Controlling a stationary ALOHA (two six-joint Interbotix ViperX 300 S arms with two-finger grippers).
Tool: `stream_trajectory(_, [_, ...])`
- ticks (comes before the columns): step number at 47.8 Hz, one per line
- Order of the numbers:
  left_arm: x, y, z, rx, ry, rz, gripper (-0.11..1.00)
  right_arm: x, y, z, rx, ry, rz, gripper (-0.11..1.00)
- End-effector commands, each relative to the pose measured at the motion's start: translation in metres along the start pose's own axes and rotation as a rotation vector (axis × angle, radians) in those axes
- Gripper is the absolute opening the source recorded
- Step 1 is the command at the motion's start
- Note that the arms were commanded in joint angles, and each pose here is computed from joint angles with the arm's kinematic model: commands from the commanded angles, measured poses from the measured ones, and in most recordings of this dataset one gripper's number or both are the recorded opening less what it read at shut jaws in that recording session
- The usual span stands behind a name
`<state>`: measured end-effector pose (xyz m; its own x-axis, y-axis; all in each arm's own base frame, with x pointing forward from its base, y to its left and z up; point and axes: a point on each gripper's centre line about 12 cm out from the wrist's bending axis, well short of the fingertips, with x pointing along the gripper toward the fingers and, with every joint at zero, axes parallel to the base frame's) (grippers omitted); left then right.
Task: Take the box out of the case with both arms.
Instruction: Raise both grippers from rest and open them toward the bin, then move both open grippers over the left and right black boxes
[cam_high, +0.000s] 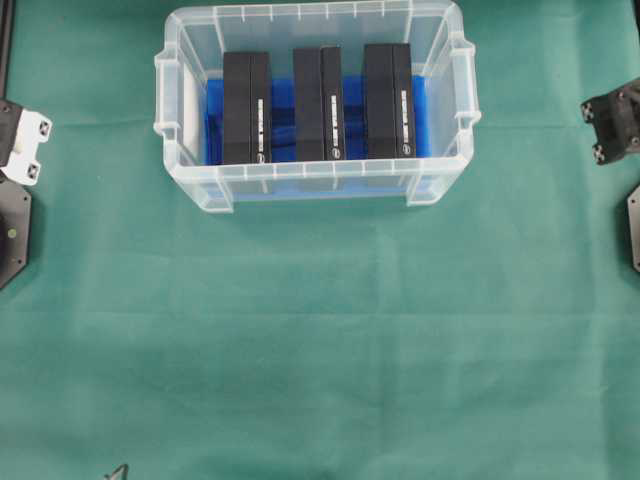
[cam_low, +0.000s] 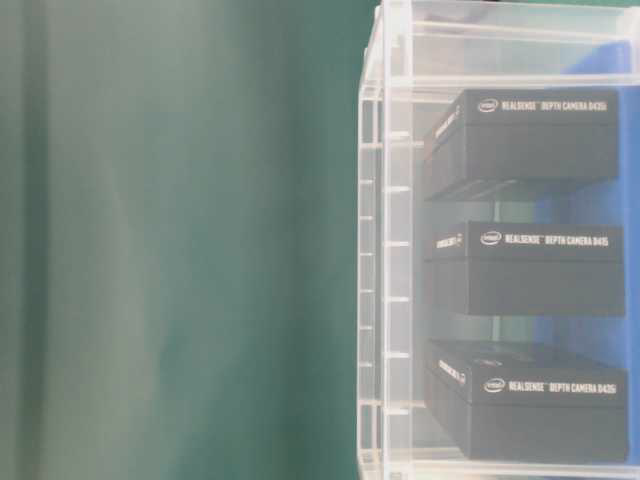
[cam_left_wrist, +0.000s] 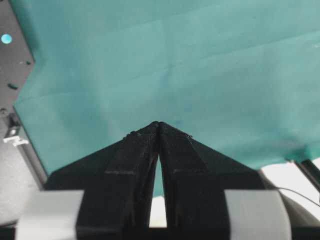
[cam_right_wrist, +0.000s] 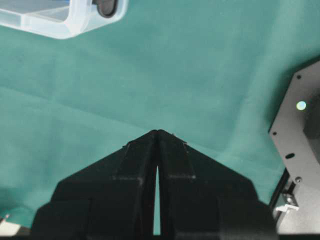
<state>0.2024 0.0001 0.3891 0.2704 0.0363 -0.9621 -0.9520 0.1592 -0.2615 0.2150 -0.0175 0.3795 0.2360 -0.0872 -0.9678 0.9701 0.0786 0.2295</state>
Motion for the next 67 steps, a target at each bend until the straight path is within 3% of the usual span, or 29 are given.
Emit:
stream_trajectory(1, [-0.008,-0.002,0.004,-0.009,-0.016,-0.017,0.0,-0.007,0.004,0.002,0.004,-0.013,0.023,0.0])
stream_trajectory(8, [-0.008,0.001,0.018,-0.011,-0.04,-0.01,0.0,-0.004,0.004,0.013,0.015,-0.046,0.006,0.0])
stream_trajectory(22, [-0.009,0.014,0.062,-0.003,-0.101,0.015,0.0,0.005,-0.001,0.067,0.028,-0.121,-0.064,0.0])
stream_trajectory(41, [-0.009,0.019,0.063,0.017,-0.095,0.014,0.01,0.007,0.001,0.073,0.009,-0.109,-0.059,0.0])
stream_trajectory(47, [-0.005,0.018,0.063,0.015,-0.09,0.025,0.19,0.011,-0.001,0.072,0.002,-0.103,-0.072,0.0])
stream_trajectory(53, [0.0,0.017,0.062,0.026,-0.08,0.037,0.57,0.018,-0.005,0.071,0.0,-0.096,-0.092,0.02])
stream_trajectory(56, [0.001,0.017,0.061,0.031,-0.076,0.042,0.74,0.022,-0.007,0.07,0.001,-0.092,-0.107,0.11])
stream_trajectory(59, [0.003,0.017,0.06,0.033,-0.072,0.047,0.87,0.024,-0.008,0.071,0.003,-0.096,-0.117,0.28])
stream_trajectory(67, [0.005,0.018,0.059,0.014,-0.068,0.057,0.9,0.025,-0.011,0.076,0.008,-0.14,-0.14,0.78])
